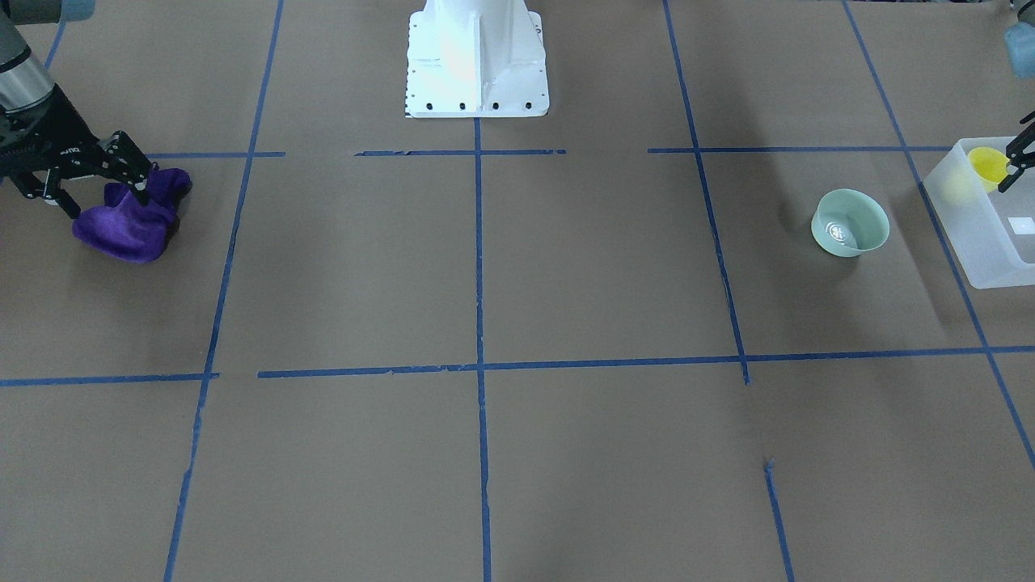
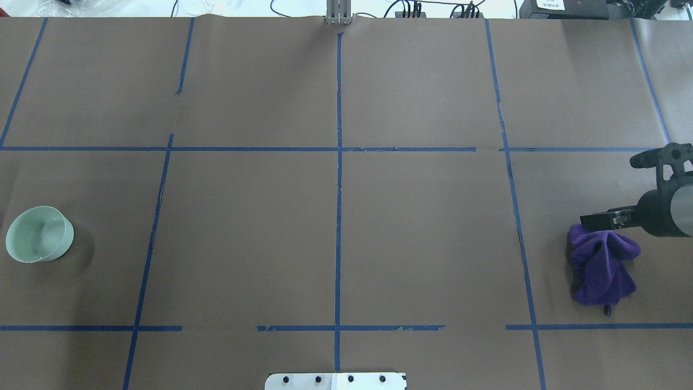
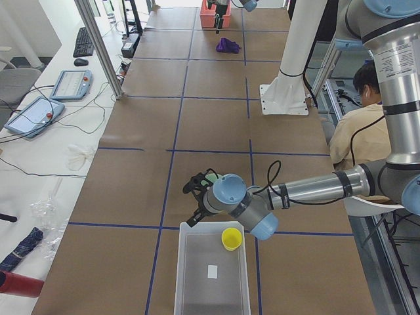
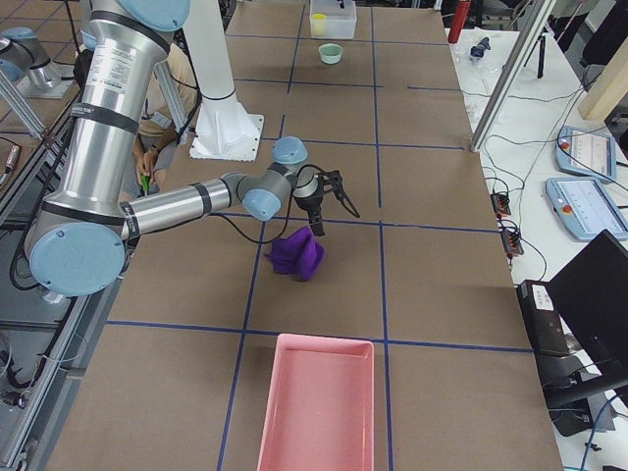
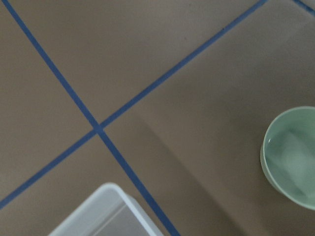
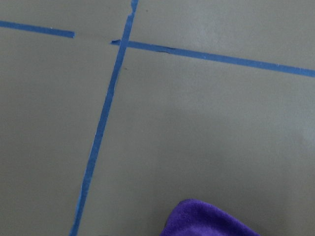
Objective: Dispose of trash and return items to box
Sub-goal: 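Grasp the purple cloth with the right gripper and lift it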
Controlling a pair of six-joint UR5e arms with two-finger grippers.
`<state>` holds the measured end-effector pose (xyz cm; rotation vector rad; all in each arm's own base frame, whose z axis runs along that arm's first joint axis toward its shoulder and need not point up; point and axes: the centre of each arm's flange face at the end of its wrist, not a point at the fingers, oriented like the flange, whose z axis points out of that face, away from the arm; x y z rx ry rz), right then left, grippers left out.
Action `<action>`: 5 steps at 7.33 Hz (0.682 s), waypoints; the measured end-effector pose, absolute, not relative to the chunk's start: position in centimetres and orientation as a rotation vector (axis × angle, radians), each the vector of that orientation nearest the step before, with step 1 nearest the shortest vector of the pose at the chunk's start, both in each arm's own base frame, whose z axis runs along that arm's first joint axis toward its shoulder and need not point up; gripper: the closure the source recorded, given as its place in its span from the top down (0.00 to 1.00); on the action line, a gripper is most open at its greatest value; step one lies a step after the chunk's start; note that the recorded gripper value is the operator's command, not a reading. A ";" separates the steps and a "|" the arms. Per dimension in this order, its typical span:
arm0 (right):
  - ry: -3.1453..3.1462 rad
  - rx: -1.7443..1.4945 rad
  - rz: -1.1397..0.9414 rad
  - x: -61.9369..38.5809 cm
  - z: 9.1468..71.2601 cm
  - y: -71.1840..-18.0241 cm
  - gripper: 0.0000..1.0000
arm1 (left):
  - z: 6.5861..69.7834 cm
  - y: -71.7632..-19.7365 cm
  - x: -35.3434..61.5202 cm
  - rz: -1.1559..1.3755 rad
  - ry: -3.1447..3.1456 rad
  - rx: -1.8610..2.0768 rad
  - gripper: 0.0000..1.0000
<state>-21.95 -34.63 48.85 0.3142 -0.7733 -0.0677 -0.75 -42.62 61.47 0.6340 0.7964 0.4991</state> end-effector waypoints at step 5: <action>-0.657 0.317 -0.194 -24.7 52.1 -30.8 0.00 | 55.2 -47.2 -0.9 0.490 0.792 0.649 1.00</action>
